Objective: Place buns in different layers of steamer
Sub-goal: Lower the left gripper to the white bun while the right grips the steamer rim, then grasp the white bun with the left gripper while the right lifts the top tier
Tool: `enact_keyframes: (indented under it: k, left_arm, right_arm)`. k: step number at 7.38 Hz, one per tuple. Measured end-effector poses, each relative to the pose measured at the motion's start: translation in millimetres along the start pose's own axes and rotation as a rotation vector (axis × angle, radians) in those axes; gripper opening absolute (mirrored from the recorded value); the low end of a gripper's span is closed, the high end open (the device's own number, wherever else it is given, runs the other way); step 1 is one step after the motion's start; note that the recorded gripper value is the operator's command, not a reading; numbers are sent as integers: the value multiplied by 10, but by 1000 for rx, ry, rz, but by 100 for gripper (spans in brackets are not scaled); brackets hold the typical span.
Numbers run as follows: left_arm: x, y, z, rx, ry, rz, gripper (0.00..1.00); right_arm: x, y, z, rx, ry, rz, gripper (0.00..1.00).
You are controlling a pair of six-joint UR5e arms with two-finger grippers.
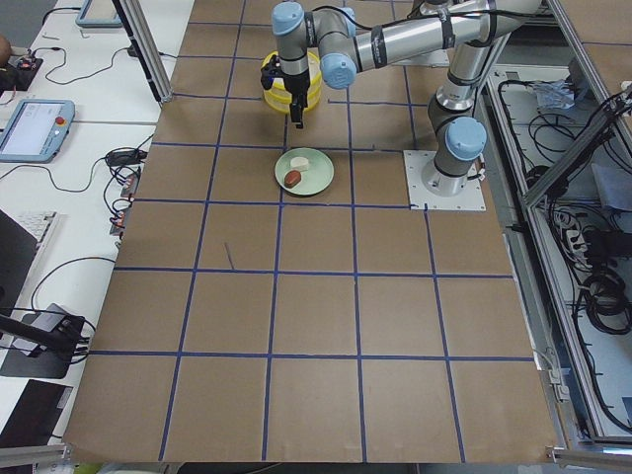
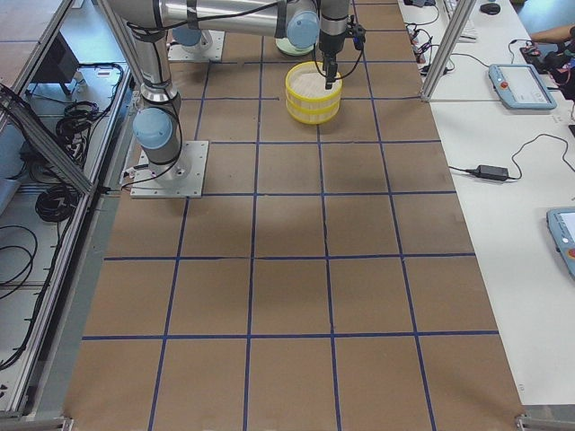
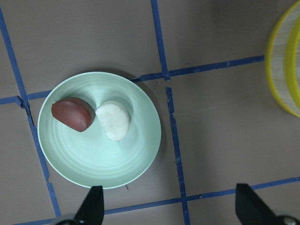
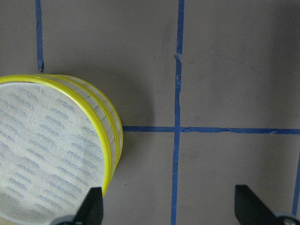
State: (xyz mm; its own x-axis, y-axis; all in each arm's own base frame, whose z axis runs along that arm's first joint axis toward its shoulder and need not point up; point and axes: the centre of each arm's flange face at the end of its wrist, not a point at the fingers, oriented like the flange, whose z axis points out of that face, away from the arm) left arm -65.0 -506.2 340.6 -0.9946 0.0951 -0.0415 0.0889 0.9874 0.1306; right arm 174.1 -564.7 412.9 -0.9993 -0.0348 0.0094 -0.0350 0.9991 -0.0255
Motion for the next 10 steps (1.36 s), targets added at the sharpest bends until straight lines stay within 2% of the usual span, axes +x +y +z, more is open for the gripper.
enact_keyframes:
  k: [1, 3, 4, 5, 6, 7, 8, 9, 10]
  left_arm:
    - [-116, -84, 230, -21, 12, -44, 100]
    - [-168, -303, 674, -58, 64, -160, 100]
    - [-166, -350, 810, -78, 76, -198, 98]
    - [-160, -371, 942, -96, 80, -222, 98]
    - [-156, -382, 1057, -95, 80, -232, 98]
    - [-153, -394, 1139, -84, 78, -236, 89]
    - [-154, -407, 1198, -81, 76, -237, 69]
    - [-156, -420, 1248, -84, 74, -237, 58]
    - [-157, -427, 1281, -87, 73, -236, 54]
  right_arm:
    - [-164, -60, 212, 5, -7, -6, 93]
    - [-432, -21, 656, -17, -38, 15, 93]
    - [-529, 30, 819, -23, -45, 25, 93]
    - [-579, 78, 954, -36, -46, 35, 86]
    - [-600, 130, 1067, -54, -44, 45, 86]
    - [-602, 168, 1168, -67, -41, 50, 71]
    - [-601, 178, 1219, -66, -39, 49, 55]
    - [-601, 179, 1242, -62, -38, 48, 50]
    - [-600, 179, 1258, -63, -37, 48, 49]
